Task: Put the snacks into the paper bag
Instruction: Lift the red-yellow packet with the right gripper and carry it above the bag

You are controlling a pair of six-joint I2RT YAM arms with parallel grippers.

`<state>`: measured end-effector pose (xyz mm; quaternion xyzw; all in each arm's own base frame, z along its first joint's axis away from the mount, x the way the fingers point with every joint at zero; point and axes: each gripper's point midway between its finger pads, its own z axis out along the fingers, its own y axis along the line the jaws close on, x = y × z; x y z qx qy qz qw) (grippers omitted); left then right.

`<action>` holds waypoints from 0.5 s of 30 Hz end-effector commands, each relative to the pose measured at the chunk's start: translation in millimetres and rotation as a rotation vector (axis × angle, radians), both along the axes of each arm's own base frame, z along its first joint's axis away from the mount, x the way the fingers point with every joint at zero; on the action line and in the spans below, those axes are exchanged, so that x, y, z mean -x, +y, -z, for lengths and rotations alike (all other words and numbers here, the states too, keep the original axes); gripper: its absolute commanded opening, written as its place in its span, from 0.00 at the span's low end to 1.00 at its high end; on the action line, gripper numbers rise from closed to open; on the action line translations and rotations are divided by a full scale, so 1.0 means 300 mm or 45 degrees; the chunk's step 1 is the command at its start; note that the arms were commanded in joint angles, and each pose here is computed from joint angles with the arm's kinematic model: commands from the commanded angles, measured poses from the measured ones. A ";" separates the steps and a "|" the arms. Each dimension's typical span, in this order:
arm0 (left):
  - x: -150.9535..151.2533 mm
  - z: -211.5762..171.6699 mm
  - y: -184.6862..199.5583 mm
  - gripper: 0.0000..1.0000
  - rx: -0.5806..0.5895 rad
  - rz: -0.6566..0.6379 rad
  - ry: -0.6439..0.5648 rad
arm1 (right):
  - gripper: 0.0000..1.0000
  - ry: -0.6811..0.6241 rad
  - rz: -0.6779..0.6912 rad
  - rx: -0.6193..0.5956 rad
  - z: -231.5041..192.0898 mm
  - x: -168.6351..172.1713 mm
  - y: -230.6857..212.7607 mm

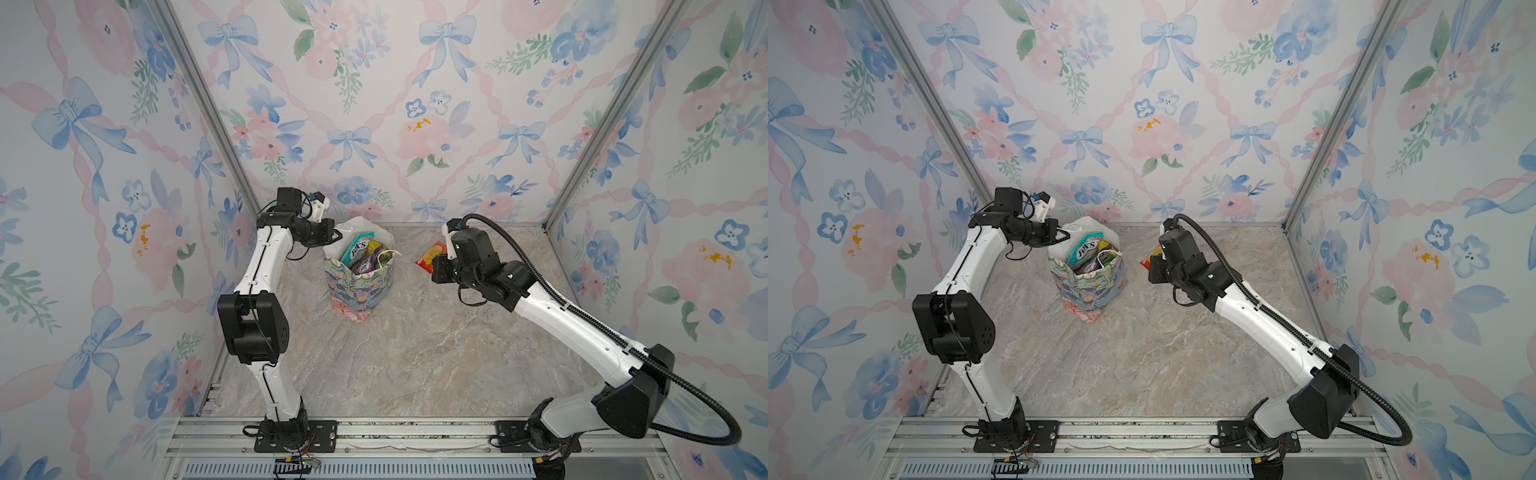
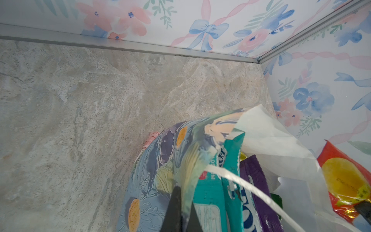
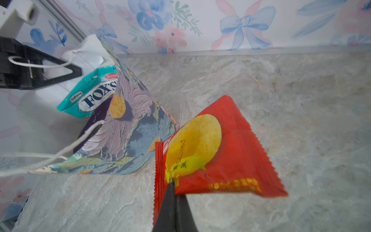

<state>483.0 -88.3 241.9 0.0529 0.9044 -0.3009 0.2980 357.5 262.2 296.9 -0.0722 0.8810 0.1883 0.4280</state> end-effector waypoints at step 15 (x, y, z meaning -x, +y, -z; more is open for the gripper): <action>0.032 -0.016 -0.014 0.00 0.028 0.011 0.029 | 0.00 -0.260 -0.230 -0.050 -0.303 -0.171 0.269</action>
